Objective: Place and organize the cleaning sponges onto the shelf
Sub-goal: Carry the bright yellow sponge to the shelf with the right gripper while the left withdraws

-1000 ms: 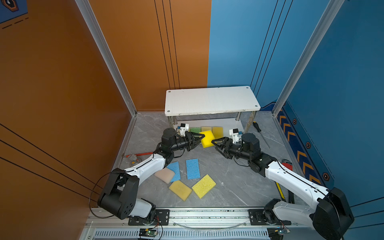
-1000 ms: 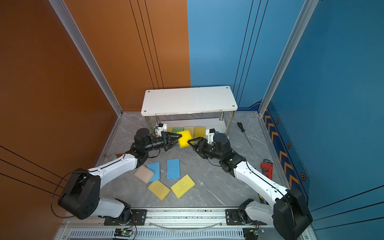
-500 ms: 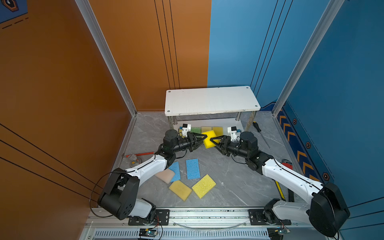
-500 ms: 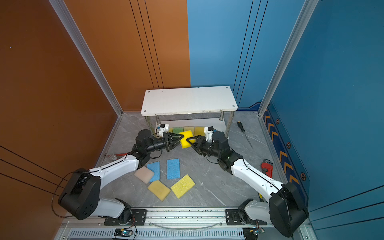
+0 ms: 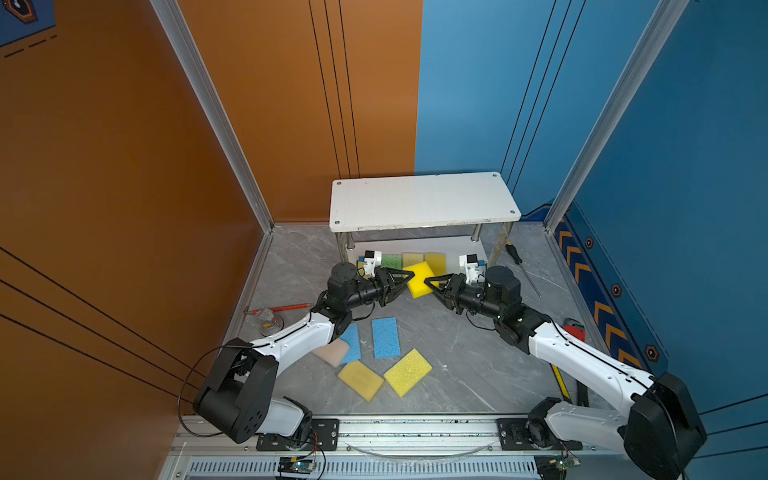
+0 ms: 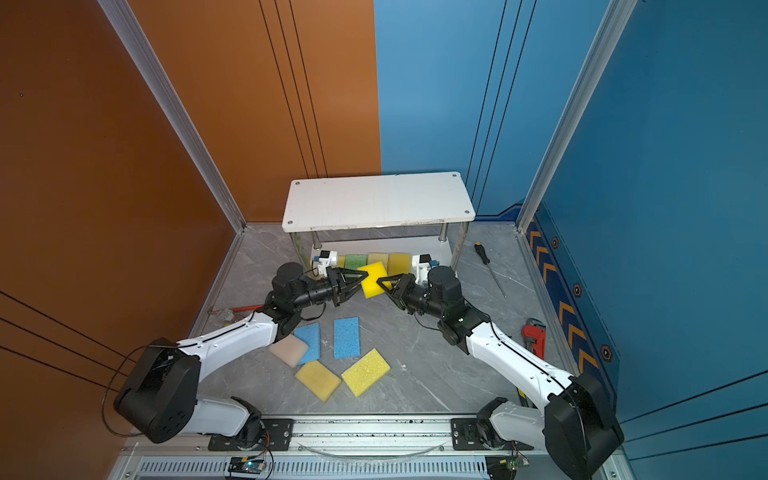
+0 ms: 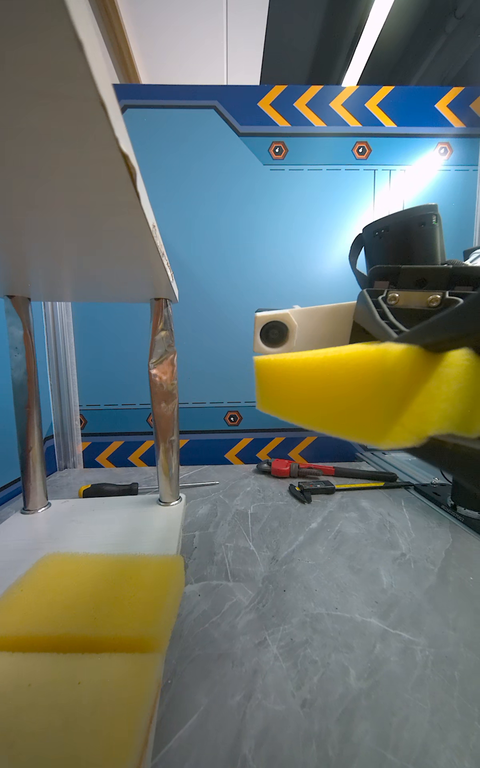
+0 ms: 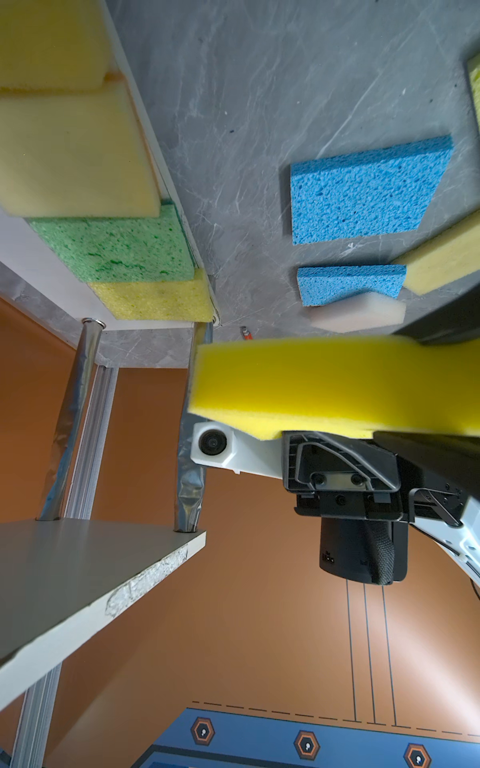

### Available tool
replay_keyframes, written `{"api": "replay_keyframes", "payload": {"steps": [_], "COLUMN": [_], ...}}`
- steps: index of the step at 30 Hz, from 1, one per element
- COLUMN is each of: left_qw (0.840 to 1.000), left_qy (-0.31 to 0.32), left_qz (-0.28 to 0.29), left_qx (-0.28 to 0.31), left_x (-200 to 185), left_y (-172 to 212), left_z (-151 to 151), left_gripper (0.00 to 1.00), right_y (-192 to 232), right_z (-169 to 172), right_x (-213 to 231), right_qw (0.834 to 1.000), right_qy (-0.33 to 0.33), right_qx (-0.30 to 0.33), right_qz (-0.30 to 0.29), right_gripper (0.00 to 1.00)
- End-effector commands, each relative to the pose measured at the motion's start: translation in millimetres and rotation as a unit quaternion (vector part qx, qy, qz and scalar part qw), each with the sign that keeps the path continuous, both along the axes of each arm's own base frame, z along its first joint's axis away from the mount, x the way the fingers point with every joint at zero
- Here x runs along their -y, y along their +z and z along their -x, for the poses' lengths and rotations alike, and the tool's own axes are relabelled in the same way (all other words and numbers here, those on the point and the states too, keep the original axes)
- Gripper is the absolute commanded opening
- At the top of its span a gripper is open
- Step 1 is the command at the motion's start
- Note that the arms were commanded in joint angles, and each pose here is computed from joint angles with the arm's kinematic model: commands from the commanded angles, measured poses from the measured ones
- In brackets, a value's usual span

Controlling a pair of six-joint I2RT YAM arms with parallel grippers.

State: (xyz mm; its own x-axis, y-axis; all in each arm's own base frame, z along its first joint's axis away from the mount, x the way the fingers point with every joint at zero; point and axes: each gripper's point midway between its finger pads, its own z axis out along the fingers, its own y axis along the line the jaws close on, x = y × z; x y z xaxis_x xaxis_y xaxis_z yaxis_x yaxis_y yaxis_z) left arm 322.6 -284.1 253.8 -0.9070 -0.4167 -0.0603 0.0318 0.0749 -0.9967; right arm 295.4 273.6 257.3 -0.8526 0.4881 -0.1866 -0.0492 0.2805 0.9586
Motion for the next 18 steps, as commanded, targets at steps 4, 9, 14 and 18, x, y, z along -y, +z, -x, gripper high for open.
{"api": "replay_keyframes", "payload": {"steps": [4,9,14,18], "left_qw": [1.0,1.0,1.0,0.997], "left_qy": [0.005,0.01,0.017,0.016], "left_qz": [0.002,0.0,-0.011,-0.08], "left_qx": [0.013,0.008,-0.002,-0.011], "left_x": [1.6,-1.6,-11.0,-22.5], "left_y": [4.8,0.3,-10.1,-27.1], "left_z": [2.3,3.1,6.5,18.5], "left_gripper": [0.52,0.71,0.8,0.81], "right_y": [11.3,10.3,-1.3,-22.2], "right_z": [-1.8,-10.9,-22.7,-34.3], "right_x": [12.0,26.9,58.4,106.9], "right_qw": [1.0,0.998,0.995,0.982], "right_qy": [-0.023,-0.052,-0.087,-0.145], "right_qx": [0.018,0.017,0.008,-0.008], "right_qz": [-0.003,0.01,0.053,0.125], "right_gripper": [0.28,0.21,0.22,0.22]}}
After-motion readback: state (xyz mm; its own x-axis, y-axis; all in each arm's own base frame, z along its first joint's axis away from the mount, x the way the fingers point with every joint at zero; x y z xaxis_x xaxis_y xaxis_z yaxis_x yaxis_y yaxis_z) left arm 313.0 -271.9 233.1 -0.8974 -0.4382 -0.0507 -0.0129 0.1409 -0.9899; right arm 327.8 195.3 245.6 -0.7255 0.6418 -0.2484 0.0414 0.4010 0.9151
